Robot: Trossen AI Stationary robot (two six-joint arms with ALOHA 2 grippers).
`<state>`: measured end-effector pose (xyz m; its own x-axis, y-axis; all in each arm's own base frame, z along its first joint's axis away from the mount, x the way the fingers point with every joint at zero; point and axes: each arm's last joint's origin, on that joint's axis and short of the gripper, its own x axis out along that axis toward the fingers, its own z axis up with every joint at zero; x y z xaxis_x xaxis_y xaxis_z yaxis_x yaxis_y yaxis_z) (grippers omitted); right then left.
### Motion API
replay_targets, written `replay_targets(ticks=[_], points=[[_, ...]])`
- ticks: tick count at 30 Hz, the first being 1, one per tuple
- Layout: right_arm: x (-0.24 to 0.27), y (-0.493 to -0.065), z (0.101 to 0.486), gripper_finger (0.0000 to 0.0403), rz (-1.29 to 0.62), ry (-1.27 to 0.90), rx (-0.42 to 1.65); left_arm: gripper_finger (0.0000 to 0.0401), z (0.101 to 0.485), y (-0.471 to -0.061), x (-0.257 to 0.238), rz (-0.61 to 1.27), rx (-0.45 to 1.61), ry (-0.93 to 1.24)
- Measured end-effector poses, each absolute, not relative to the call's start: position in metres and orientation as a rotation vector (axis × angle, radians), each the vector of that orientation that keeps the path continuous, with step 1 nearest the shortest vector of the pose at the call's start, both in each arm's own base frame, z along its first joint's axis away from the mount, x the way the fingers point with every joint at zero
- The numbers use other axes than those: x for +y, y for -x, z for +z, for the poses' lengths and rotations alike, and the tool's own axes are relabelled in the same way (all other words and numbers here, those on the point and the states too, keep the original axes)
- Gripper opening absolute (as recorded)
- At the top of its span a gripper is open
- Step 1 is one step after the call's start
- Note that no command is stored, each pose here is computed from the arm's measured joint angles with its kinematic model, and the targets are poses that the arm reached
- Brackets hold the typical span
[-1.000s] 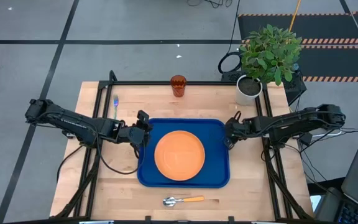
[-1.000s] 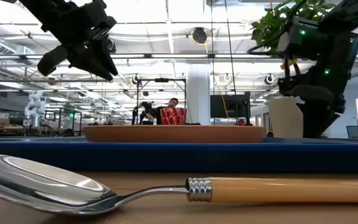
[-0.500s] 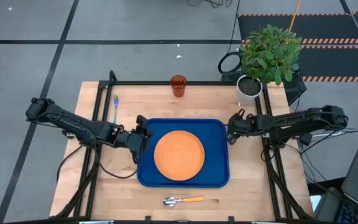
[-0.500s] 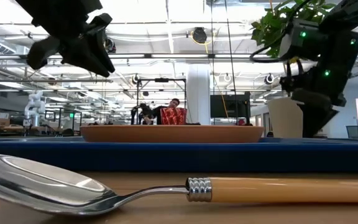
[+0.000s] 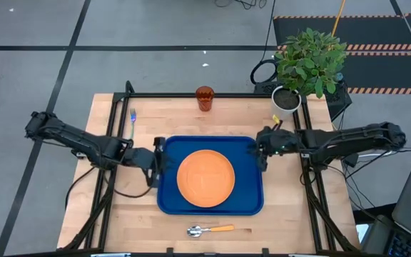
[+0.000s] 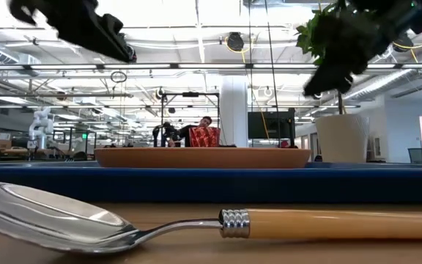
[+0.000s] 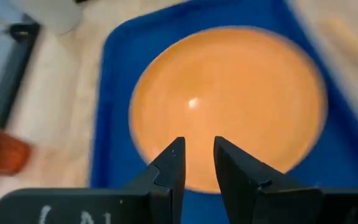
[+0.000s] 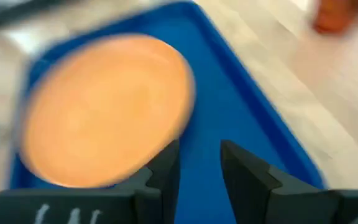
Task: Pick and place plate/cup/fork/spoon on tray
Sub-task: Put the yellow spoon on the blue serving tray to the left of the orange plate
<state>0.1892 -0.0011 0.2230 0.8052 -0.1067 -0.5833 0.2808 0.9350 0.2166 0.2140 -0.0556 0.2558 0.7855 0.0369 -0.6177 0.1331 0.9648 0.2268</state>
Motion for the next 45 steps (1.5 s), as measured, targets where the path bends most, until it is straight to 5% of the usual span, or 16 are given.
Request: replay_targets(ticks=[11, 22, 45], points=[[0.054, -0.217, 0.211, 0.0105, 0.193, -0.353, 0.596, 0.0088, 0.231, -0.213, -0.098, -0.353, 0.802, -0.238], [0.103, -0.256, 0.231, 0.0105, 0.314, -0.281, 0.571, 0.0088, 0.236, -0.214, -0.128, -0.449, 0.679, -0.156], [0.213, -0.306, 0.194, 0.0105, 0.140, -0.200, 0.924, 0.0087, 0.195, -0.192, -0.207, -0.383, 0.692, -0.156]])
